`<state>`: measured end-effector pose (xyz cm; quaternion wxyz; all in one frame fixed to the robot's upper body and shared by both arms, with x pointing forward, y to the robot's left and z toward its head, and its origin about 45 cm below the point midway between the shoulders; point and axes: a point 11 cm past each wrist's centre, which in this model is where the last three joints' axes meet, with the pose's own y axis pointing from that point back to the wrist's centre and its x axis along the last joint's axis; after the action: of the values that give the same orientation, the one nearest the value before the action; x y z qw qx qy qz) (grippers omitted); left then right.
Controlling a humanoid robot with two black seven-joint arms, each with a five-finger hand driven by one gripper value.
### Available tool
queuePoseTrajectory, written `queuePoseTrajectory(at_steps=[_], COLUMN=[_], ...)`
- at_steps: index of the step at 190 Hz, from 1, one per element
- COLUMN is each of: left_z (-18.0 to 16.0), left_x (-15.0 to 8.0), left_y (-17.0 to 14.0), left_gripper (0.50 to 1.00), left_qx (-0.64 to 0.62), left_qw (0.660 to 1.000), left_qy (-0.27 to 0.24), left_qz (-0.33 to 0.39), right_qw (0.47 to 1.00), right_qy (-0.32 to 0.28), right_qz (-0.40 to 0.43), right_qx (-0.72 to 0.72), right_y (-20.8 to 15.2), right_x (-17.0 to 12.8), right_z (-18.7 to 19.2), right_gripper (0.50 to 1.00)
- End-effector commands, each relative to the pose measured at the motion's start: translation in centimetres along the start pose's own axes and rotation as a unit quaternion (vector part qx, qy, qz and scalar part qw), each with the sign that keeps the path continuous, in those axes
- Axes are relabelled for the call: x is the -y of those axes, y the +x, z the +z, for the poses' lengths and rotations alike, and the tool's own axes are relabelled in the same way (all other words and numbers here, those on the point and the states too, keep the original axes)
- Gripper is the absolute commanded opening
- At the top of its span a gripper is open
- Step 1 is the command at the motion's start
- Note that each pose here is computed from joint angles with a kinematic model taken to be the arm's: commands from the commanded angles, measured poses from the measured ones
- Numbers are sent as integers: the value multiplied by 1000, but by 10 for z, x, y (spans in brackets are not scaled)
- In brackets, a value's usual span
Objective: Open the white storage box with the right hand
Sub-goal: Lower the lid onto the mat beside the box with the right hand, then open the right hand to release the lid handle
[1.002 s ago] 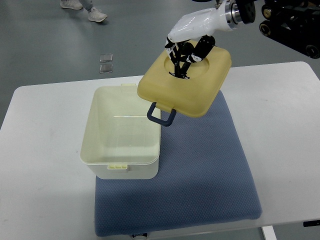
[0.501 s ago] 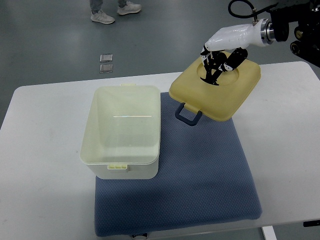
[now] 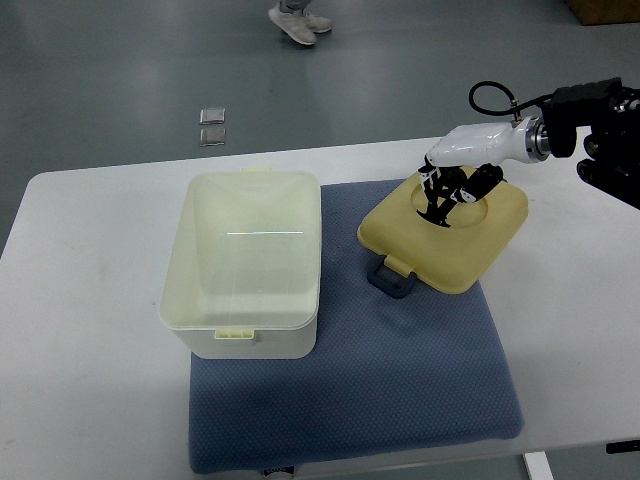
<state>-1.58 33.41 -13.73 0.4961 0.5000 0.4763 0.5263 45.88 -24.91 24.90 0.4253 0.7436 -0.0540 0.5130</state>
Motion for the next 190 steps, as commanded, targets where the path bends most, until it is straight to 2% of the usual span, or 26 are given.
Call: queuePoseTrajectory(at_steps=[1, 105, 190], left_z=[0, 0, 0], left_x=[0, 0, 0], left_y=[0, 0, 0], left_gripper=[1000, 1000, 1000], left_qx=[0, 0, 0], left_qw=[1000, 1000, 1000], left_qy=[0, 0, 0], left_qz=[0, 0, 0], right_qw=[1000, 998, 997], right_qy=[9, 58, 76], right_qz=[-1, -8, -17], right_qx=[-1, -10, -6], right_y=[-2, 3, 0], right_x=[7, 39, 46], right_z=[-6, -44, -57], right_gripper=[500, 500, 500])
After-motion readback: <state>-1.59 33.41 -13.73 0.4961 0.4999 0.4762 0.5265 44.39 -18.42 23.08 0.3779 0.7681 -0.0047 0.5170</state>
